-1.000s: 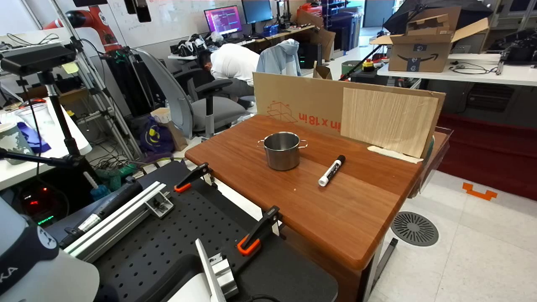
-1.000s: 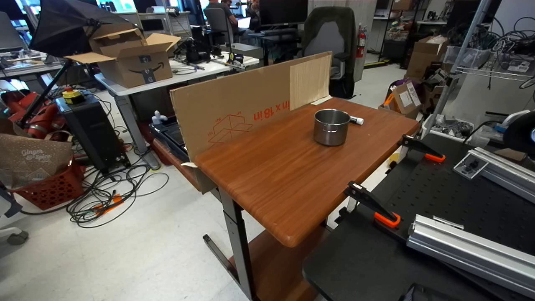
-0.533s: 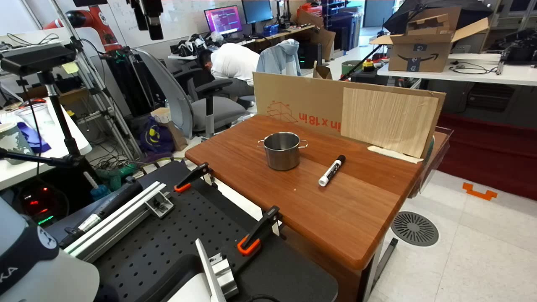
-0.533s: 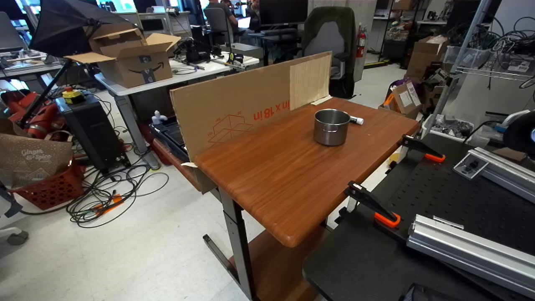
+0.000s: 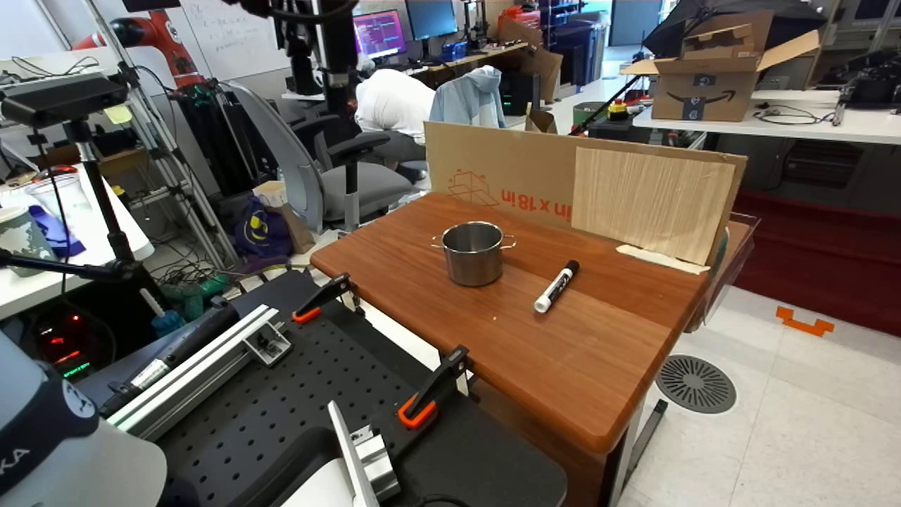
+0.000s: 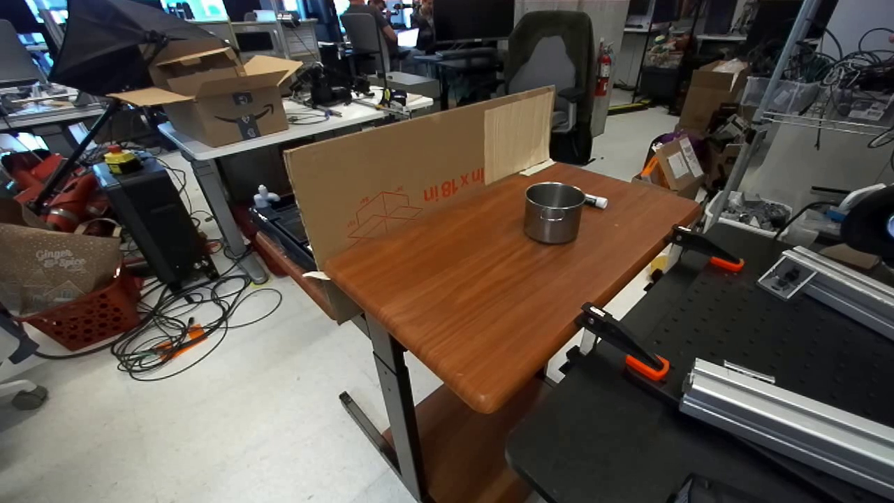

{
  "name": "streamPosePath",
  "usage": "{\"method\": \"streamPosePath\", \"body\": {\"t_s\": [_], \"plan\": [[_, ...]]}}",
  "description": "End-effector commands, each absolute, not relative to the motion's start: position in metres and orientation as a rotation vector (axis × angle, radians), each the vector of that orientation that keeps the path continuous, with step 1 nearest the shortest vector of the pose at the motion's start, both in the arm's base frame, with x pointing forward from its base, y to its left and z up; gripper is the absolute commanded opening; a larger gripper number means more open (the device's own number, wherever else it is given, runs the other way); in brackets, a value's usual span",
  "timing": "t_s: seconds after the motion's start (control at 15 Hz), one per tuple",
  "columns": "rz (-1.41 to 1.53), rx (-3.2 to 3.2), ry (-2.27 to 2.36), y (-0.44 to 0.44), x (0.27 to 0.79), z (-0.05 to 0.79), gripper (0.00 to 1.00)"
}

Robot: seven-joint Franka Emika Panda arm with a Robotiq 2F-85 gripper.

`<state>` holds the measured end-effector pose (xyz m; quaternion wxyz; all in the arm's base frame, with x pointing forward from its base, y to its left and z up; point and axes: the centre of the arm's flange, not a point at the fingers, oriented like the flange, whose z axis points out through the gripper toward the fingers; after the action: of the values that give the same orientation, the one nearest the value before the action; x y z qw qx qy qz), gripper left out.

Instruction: Put the marker in the silver pot

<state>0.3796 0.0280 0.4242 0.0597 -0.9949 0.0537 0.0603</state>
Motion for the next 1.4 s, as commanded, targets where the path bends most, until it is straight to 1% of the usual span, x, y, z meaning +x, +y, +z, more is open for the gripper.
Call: {"method": "streamPosePath", "body": {"t_s": [0.0, 0.53, 0.87, 1.33], "plan": [[0.206, -3.047, 0.085, -0.009, 0.409, 0.414, 1.00], [0.172, -3.132, 0.016, -0.091, 0.464, 0.382, 1.00], [0.104, -3.161, -0.052, -0.129, 0.492, 0.345, 1.00], [0.144, -3.155, -0.099, -0.174, 0.524, 0.281, 1.00]]}}
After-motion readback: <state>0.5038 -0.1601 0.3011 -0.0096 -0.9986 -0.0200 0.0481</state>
